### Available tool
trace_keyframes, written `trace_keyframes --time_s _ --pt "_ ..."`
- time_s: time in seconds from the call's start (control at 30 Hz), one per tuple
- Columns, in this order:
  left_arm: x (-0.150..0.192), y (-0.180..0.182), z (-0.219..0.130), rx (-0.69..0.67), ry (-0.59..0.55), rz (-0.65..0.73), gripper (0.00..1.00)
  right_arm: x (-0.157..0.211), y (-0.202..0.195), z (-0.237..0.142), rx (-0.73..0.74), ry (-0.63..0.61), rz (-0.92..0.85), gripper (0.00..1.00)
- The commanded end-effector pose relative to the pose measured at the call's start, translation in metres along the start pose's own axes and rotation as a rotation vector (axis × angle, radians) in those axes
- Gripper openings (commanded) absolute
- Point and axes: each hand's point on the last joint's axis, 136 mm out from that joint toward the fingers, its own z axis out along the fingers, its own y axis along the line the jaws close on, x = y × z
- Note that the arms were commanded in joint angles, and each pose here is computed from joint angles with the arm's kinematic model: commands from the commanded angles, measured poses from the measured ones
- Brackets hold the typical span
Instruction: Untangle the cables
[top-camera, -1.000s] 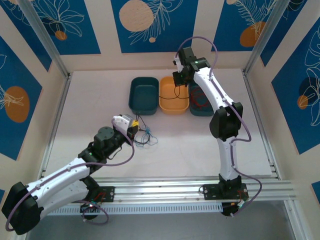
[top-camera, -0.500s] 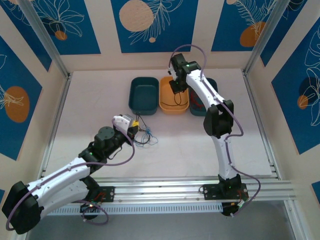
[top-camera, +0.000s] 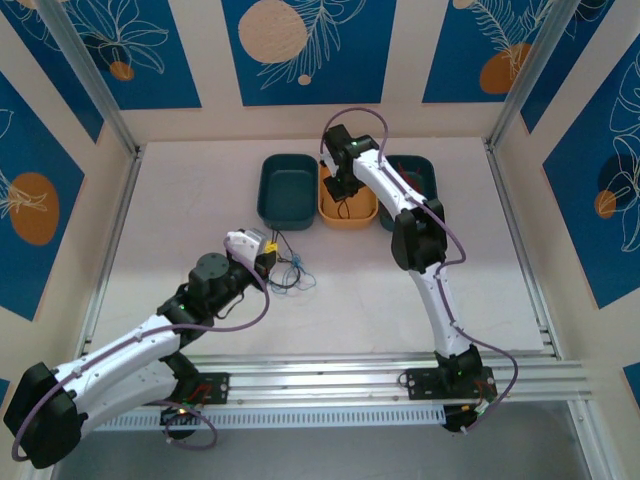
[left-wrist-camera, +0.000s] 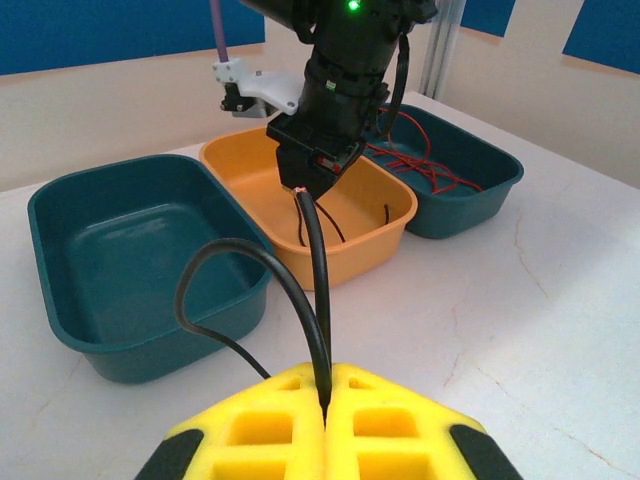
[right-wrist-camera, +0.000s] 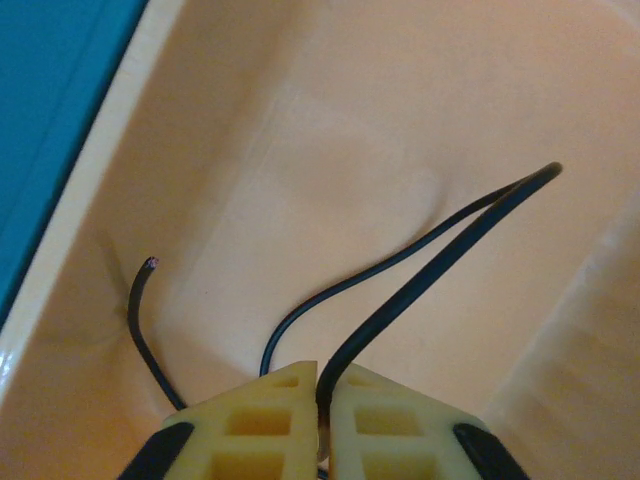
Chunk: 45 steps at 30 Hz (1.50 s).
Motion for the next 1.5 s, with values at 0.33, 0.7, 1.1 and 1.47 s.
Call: trace_keyframes --time_s 0.33,0.7,1.1,1.47 --pt "-0.041 -0.007 0.004 0.035 -0.073 -0.039 0.02 -0.015 -0.009 -0.059 0.015 -0.103 0.092 0.46" --pt "-0.052 -0.008 0.004 0.037 -0.083 -0.053 0.05 -0.003 -0.031 -0.107 0.116 -0.167 0.206 0.57" --pt "-0.071 -0.004 0.0 0.013 -0.112 -0.1 0.04 0.013 0.033 -0.165 -0.188 -0.358 0.217 0.52" --pt "-0.099 -0.004 0.002 0.094 -0.07 -0.214 0.0 0.059 0.105 -0.238 -0.614 -0.707 0.079 0.46"
